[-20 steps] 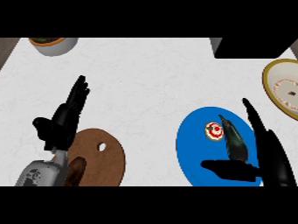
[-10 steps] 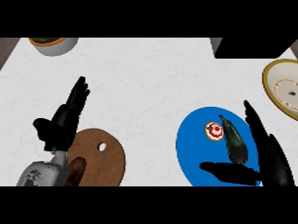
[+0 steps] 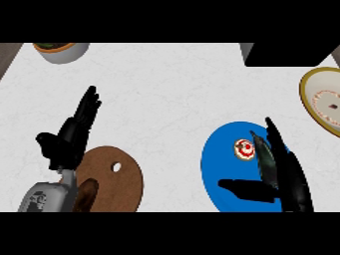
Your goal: Pick the cupcake from the plate and place it in the bowl
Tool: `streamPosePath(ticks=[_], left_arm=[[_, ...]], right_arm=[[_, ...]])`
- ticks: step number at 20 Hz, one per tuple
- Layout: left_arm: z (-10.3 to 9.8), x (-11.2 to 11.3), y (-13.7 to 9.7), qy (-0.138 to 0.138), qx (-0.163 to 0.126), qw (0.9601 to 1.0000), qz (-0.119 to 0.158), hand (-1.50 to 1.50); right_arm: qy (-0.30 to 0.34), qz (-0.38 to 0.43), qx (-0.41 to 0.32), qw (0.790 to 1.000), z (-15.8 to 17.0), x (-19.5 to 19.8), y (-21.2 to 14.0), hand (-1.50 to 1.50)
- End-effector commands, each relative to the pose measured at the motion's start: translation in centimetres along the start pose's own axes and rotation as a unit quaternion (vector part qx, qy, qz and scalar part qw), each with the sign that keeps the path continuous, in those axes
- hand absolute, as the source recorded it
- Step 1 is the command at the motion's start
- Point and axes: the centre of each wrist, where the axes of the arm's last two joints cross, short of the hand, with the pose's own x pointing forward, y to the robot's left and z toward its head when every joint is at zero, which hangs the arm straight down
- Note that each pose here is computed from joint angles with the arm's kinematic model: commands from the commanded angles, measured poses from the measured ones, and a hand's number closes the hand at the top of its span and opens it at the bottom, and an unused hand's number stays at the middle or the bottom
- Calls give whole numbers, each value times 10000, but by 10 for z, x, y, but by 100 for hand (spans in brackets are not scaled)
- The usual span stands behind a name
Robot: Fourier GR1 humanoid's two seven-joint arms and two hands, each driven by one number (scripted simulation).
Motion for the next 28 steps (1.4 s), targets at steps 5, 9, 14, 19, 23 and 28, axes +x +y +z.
streamPosePath(ticks=[5, 9, 14, 19, 23, 28], left_arm=[[5, 8, 8, 7, -102, 9999, 60, 0], [-9, 2, -8, 41, -51, 9999, 83, 0], [11, 2, 0, 31, -44, 9999, 120, 0], [1, -5, -4, -29, -35, 10000, -25, 0], [5, 5, 9, -64, -65, 9999, 44, 0], [3, 14, 2, -71, 14, 10000, -42, 0]], right_arm=[[10, -23, -18, 10000, -22, -19, 8, -150], [206, 617, -268, 9975, -25, -34, 22, -150], [450, 1055, -157, 9933, -22, -44, 31, -150], [480, 725, 60, 9962, -30, -70, 5, -150], [77, 1547, 548, 9864, -44, -52, 33, 150], [-231, 1740, 675, 9822, -40, -41, 52, 150]])
